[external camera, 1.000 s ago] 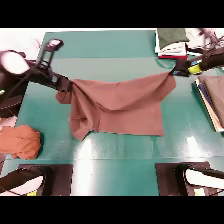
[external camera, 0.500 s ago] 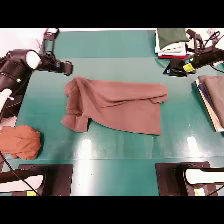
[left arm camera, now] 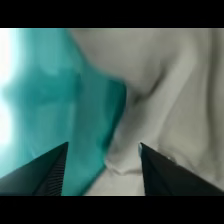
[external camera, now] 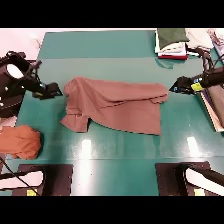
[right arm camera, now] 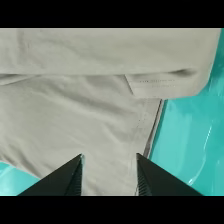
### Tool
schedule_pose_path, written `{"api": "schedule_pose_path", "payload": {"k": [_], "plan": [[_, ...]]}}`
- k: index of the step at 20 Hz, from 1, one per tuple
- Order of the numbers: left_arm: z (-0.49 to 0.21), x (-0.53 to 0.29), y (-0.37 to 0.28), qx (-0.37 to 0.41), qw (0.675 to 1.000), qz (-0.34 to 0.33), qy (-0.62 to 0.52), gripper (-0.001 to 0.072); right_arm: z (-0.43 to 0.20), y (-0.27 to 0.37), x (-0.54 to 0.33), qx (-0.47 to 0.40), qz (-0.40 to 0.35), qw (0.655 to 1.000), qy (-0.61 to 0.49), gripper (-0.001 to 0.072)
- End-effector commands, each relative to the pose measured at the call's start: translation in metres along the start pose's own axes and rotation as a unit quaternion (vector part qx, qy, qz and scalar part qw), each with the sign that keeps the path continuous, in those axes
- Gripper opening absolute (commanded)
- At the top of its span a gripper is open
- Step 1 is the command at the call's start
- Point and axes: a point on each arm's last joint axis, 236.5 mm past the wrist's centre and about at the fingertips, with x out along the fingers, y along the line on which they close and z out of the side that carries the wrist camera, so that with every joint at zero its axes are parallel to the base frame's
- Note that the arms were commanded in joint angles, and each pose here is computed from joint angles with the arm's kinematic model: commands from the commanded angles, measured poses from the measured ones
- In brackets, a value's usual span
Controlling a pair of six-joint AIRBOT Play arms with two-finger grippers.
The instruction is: Fold the shirts.
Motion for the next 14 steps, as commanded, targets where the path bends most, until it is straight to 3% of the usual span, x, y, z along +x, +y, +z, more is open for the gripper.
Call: {"api": "schedule_pose_path", "payload": {"k": [1, 4, 10, 11, 14], "plan": [[-0.039, 0.031, -0.001, -0.038, 0.998, -0.045, 0.036, 0.0526, -0.008, -0.001, -0.003, 0.002, -0.004, 1.000, -0.022, 0.0360], [-0.053, 0.043, -0.015, -0.037, 0.995, -0.089, 0.042, 0.0526, -0.006, 0.010, -0.003, 0.009, 0.021, 0.999, -0.027, 0.0360], [-0.048, 0.048, -0.020, -0.052, 0.993, -0.105, 0.021, 0.0515, -0.004, 0.016, -0.003, 0.012, 0.032, 0.999, -0.031, 0.0361], [-0.047, 0.047, -0.023, -0.057, 0.992, -0.113, 0.020, 0.0358, -0.005, 0.016, -0.003, 0.012, 0.033, 0.999, -0.029, 0.0361], [-0.037, 0.034, -0.029, -0.036, 0.993, -0.116, -0.004, 0.0031, -0.017, 0.008, -0.004, 0.013, 0.022, 1.000, -0.003, 0.0361]]}}
